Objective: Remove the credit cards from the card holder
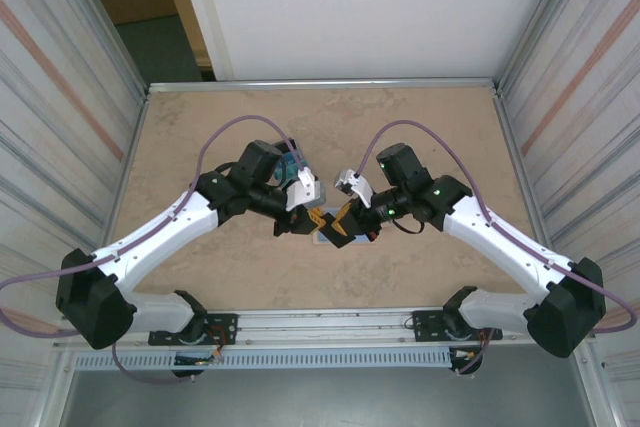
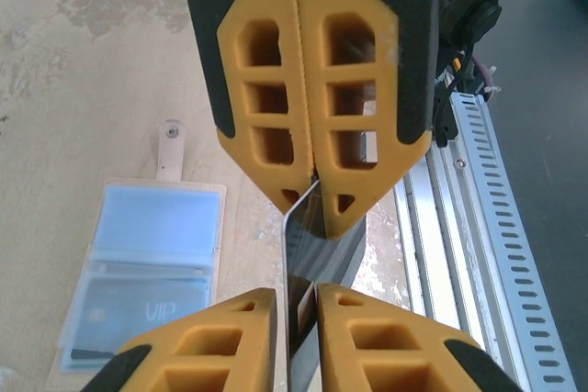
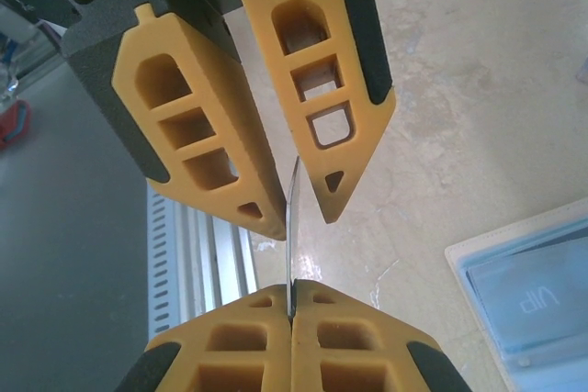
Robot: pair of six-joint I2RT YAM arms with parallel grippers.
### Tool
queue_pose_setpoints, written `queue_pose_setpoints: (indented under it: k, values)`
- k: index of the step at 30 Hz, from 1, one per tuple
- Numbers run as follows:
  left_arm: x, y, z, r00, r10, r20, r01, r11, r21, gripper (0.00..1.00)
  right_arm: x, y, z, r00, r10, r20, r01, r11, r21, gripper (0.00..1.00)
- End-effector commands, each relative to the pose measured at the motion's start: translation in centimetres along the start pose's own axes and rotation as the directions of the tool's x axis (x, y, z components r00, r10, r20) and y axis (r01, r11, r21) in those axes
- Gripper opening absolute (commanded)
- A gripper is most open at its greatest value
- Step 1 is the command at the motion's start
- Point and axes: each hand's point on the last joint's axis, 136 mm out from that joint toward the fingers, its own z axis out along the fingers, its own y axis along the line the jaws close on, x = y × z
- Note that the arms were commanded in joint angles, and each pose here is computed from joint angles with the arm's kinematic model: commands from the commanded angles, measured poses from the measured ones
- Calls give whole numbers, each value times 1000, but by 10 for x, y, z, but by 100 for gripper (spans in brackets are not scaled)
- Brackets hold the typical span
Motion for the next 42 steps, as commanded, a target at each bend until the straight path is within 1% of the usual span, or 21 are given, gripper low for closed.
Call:
queue_pose_setpoints:
  k: [1, 3, 5, 10, 11, 12, 13, 14, 17, 19, 20, 23, 26, 27, 30, 33, 35, 36, 37, 40, 42]
  values:
    - [4, 5, -1, 1000, 2, -24, -2, 1000, -9, 17, -10, 13, -4, 999, -32, 12, 32, 998, -45, 0]
    - [4, 5, 0, 1000, 0, -24, 0, 1000, -4, 18, -11, 13, -4, 999, -33, 17, 33, 998, -45, 0]
    - [5, 7, 2, 999, -1, -32, 1, 1000, -5, 23, -12, 14, -4, 999, -36, 24, 37, 998, -50, 0]
    - [2, 5, 4, 1000, -7, -28, 8, 1000, 23, 23, -14, 16, -4, 999, -36, 31, 38, 997, -67, 0]
    - [2, 4, 4, 1000, -9, -24, 10, 1000, 30, 19, -15, 16, -4, 999, -37, 35, 40, 997, -66, 0]
    - [1, 4, 4, 1000, -11, -22, 12, 999, 35, 12, -15, 15, -3, 999, -34, 33, 36, 997, -67, 0]
    - [1, 3, 4, 1000, -12, -19, 12, 999, 38, 1, -15, 15, -3, 999, -31, 33, 33, 997, -65, 0]
    - [0, 3, 4, 1000, -12, -14, 13, 999, 39, 0, -15, 14, -3, 999, -30, 34, 31, 998, -57, 1]
    - [-1, 4, 3, 1000, -9, -12, 9, 1000, 21, 0, -16, 4, -5, 999, -16, 50, 16, 1000, -2, 15]
    - [-1, 9, -1, 1000, -1, -11, 0, 1000, -25, 0, -17, -4, -9, 997, 0, 72, -3, 999, 38, 31]
    - [-1, 11, -3, 1000, 1, -8, -2, 999, -51, 0, -18, -7, -12, 996, 7, 87, -12, 999, 51, 36]
    - [-4, 23, -13, 999, -3, 35, 8, 989, -148, 0, -25, -18, -24, 987, 36, 158, -53, 993, 105, 45]
    - [-7, 34, -27, 994, -34, 106, 60, 966, -251, 0, -32, -31, -39, 966, 64, 249, -111, 977, 180, 53]
    - [-8, 38, -32, 989, -46, 139, 86, 952, -294, 0, -36, -34, -45, 956, 70, 285, -130, 972, 195, 53]
    - [-12, 45, -46, 968, -89, 235, 174, 912, -372, 0, -44, -51, -61, 907, 132, 399, -236, 945, 225, 54]
    - [-15, 55, -62, 926, -167, 339, 311, 847, -431, 0, -49, -66, -71, 853, 210, 477, -337, 920, 198, 55]
    - [-15, 57, -69, 891, -206, 405, 386, 813, -436, 0, -52, -70, -74, 824, 238, 514, -368, 915, 167, 58]
    - [-16, 58, -73, 873, -215, 437, 414, 801, -433, 0, -52, -73, -74, 810, 255, 528, -388, 908, 157, 63]
    - [-17, 58, -76, 858, -219, 464, 435, 790, -433, 0, -53, -77, -73, 797, 269, 540, -408, 900, 154, 65]
    - [-23, 58, -89, 815, -211, 540, 483, 762, -431, 0, -55, -87, -70, 761, 317, 566, -454, 883, 116, 66]
    - [-29, 55, -94, 787, -204, 583, 499, 766, -406, 0, -59, -90, -66, 739, 352, 575, -469, 881, 63, 66]
